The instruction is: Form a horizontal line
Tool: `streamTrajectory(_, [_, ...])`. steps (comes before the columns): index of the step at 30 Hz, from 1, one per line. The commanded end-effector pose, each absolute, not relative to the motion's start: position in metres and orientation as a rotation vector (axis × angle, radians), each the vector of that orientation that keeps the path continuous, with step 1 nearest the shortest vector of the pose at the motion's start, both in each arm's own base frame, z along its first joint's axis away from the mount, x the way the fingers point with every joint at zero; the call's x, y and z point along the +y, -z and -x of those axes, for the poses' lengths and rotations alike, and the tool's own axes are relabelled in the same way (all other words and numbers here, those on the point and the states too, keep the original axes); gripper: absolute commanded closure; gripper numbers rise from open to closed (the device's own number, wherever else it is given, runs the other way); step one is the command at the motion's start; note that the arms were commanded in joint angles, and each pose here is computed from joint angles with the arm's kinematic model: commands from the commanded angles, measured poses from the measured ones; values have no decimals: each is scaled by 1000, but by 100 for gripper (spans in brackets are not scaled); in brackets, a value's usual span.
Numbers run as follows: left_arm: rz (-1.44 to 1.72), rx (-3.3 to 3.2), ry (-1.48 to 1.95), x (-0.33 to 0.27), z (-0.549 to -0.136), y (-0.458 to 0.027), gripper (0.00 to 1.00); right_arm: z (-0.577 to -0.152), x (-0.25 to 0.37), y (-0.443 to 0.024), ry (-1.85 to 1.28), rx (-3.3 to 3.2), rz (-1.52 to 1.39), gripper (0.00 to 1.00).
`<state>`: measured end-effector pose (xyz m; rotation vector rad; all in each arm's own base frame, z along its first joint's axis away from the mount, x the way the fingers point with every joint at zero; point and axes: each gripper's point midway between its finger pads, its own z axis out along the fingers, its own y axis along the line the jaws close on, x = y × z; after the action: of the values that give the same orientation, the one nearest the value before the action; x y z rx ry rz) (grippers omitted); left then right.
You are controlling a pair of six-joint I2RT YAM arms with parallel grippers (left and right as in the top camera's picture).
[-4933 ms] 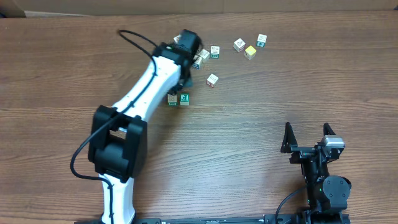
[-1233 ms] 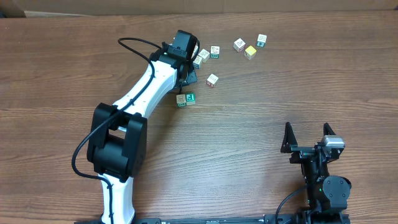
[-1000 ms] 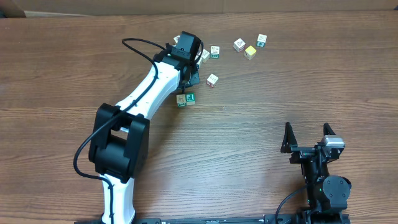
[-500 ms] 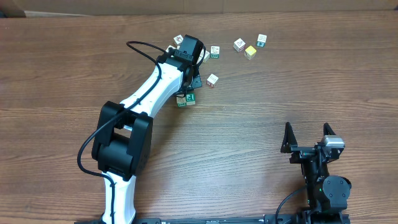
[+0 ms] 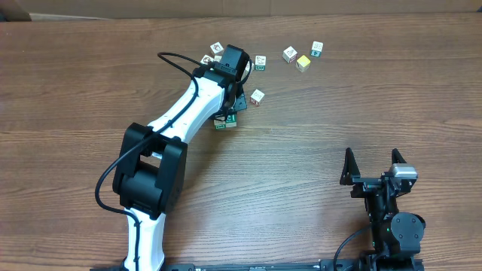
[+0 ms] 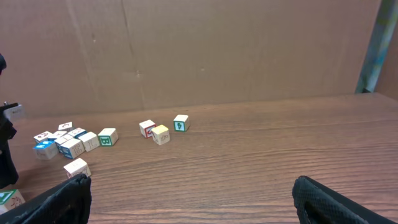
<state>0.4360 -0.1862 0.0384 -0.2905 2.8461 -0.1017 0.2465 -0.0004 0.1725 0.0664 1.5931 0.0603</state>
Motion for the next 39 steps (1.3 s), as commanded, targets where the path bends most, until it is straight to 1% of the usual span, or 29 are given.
streamTrajectory(1, [257, 2879, 93, -189, -429, -28, 96, -247, 1, -170, -64, 1592, -56, 0])
streamTrajectory(13, [291, 2842, 27, -181, -435, -30, 96, -247, 1, -170, -64, 1592, -56, 0])
streamTrajectory(28, [276, 2911, 72, -188, -420, -26, 96, -247, 1, -170, -64, 1592, -56, 0])
streamTrajectory(39, [275, 2907, 73, -188, -421, -27, 96, -247, 1, -170, -64, 1592, -56, 0])
